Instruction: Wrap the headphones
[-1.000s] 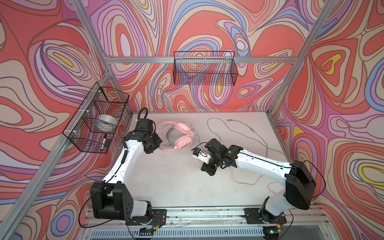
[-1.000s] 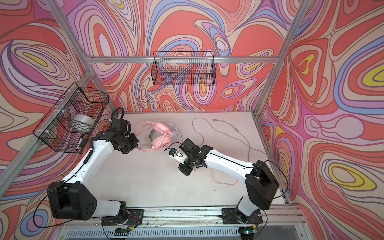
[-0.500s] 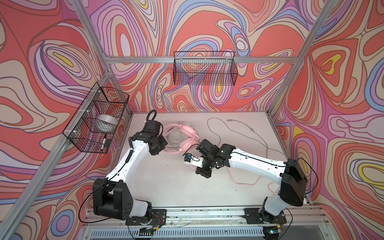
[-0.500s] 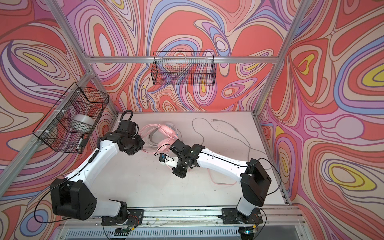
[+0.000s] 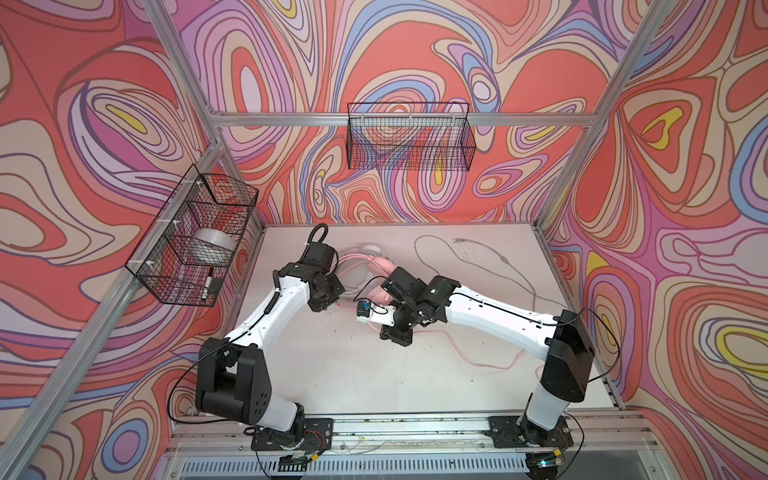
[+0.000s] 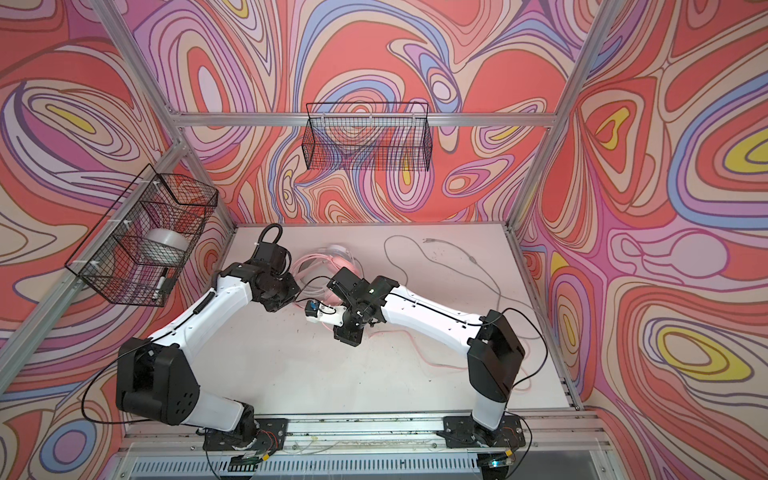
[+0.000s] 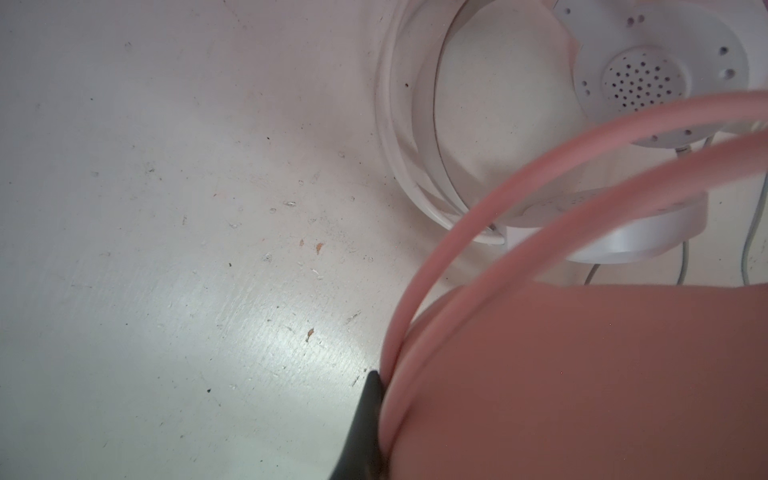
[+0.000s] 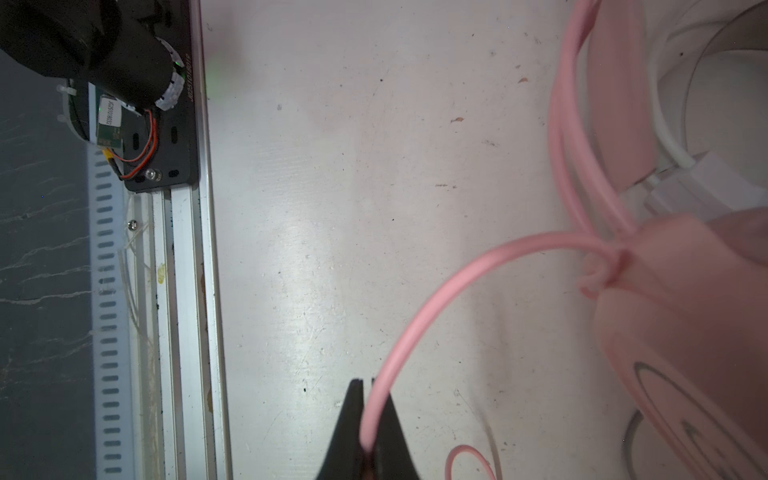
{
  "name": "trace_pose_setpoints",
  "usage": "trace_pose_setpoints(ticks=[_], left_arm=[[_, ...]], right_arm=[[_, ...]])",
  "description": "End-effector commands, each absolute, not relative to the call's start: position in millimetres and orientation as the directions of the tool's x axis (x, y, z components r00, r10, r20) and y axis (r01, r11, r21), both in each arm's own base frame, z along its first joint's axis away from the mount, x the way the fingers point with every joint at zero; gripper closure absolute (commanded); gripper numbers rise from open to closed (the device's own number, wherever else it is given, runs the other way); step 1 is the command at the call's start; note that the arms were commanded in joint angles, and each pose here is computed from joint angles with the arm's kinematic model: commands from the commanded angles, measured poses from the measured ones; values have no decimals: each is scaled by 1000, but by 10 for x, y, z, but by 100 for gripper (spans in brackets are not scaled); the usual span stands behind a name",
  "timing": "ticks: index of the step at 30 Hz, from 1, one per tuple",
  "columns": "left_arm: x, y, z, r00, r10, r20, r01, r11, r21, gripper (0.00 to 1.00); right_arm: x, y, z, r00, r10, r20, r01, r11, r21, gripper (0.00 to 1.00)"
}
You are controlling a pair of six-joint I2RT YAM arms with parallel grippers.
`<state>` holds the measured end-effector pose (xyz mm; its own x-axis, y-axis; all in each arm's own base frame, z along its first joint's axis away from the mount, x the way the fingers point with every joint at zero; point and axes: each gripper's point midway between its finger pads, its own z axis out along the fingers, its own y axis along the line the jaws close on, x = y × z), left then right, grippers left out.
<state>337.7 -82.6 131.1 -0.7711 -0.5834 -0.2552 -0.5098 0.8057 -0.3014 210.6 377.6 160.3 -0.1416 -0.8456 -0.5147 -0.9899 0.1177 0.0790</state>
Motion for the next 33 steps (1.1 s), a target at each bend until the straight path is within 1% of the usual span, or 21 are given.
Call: trace_pose_setpoints(ticks=[1,5,10,15,18,22,28,33], left_arm=[[3487,-939,1351,-764,-594,-253,-496,791,-358,100],[3433,-938,1255,-793,-558,-245,-478,818,-320,100],[3373,-927,1191,-817,-521,-247,-455,846,-277,100],[3337,-927,1150,-838,-484,-251,-431,870,-237,100],[3330,-947,1123,-853,-460,-248,-413,884,-218,100],[3326,-932,1080,-867,-431,-250,-396,900,-182,100],[3322,-913,1041,-873,-420,-249,-390,907,-162,100],[3332,-1013,1032,-897,-368,-243,-331,926,-179,100]], right_arm=[[2139,3815,1655,-115,-854,-508,-993,97,61,100],[2222,3856,1830,-86,-841,-534,-996,89,19,100],[2278,3849,1952,-49,-847,-529,-998,68,-17,100],[2374,3806,2089,-46,-850,-524,-996,76,-35,100],[2400,3766,2113,-44,-869,-492,-997,73,-39,100],[2431,3682,2112,-78,-907,-415,-995,99,-29,100],[2555,3596,2152,-96,-916,-390,-987,140,-85,100],[2714,3569,2185,-61,-911,-408,-975,143,-172,100]])
